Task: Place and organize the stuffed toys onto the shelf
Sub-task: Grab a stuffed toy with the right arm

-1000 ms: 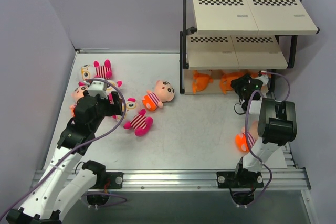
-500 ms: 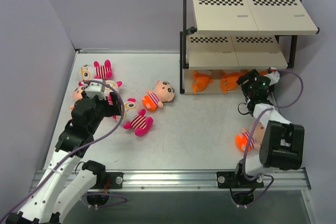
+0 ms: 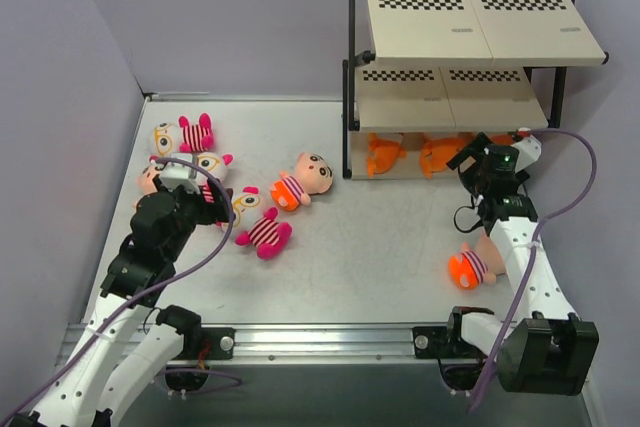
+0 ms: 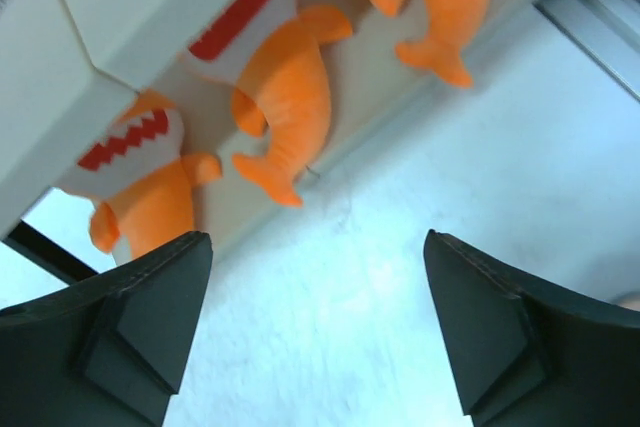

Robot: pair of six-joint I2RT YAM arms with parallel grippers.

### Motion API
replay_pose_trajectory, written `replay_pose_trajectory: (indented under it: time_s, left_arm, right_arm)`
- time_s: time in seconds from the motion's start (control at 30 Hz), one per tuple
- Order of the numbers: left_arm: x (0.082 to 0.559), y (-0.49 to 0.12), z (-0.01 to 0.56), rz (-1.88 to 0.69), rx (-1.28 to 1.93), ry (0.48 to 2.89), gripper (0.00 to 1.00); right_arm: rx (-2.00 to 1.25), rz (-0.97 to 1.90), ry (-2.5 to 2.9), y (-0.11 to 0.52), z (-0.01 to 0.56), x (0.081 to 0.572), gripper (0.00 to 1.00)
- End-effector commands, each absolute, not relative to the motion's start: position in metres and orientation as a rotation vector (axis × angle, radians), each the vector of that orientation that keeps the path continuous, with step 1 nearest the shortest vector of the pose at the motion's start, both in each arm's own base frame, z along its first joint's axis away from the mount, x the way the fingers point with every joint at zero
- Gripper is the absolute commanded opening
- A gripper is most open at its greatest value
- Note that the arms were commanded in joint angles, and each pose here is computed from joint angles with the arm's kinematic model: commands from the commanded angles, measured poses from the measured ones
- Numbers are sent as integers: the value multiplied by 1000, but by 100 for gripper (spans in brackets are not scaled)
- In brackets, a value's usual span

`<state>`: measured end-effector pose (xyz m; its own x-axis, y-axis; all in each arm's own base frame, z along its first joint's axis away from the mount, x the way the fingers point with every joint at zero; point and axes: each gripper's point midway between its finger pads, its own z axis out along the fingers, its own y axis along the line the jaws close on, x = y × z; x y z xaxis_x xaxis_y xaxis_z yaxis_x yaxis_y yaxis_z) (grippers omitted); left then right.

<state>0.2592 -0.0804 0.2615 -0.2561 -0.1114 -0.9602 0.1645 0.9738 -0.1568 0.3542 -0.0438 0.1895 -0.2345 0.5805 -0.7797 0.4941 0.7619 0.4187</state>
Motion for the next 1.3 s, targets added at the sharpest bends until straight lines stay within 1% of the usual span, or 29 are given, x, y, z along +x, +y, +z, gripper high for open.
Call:
replay_pose_trajectory:
  time_s: [0.0, 0.07, 0.27, 0.37, 0.43, 0.53, 0.6, 0.8, 0.93, 1.07, 1.13, 1.2, 1.27]
  left_arm:
    - [256, -86, 284, -300, 48, 1765, 85]
    - [255, -86, 284, -304, 49, 1765, 85]
    - [253, -87, 286, -306, 55, 1760, 85]
    - [252, -88, 287, -309, 60, 1757, 85]
    - [250, -88, 289, -311, 62, 1748, 85]
    - [249, -89, 290, -311, 65, 1744, 85]
    - [248, -89, 291, -313, 69, 1740, 85]
    - [247, -91, 290, -319, 77, 1743, 85]
    - [247, -93, 288, -320, 82, 1752, 85]
    - [248, -93, 287, -321, 84, 1755, 85]
    - [249, -93, 285, -318, 85, 1764, 85]
    - [249, -94, 285, -319, 87, 1767, 85]
    - [250, -94, 283, -317, 88, 1773, 85]
  right_arm:
    - [940, -55, 1986, -55, 171, 312, 93]
    - [1005, -182, 1994, -70, 166, 291, 100]
    - [1229, -413, 1981, -106, 155, 247, 100]
    - [1369, -500, 2020, -110, 139, 219, 100]
    - [1412, -542, 2000, -113, 137, 211, 100]
    - [1474, -543, 1957, -115, 131, 200, 99]
    - [1510, -482, 1945, -114, 125, 201, 99]
    - [1611, -470, 1991, -114, 82, 184, 99]
    - [1638, -436, 2009, -114, 68, 187, 99]
    - [1610, -395, 2032, -114, 53, 198, 95]
    - [1607, -386, 2085, -109, 39, 196, 92]
    - [1586, -323, 2132, -102, 29, 202, 88]
    - [1552, -294, 2170, -99, 22, 206, 79]
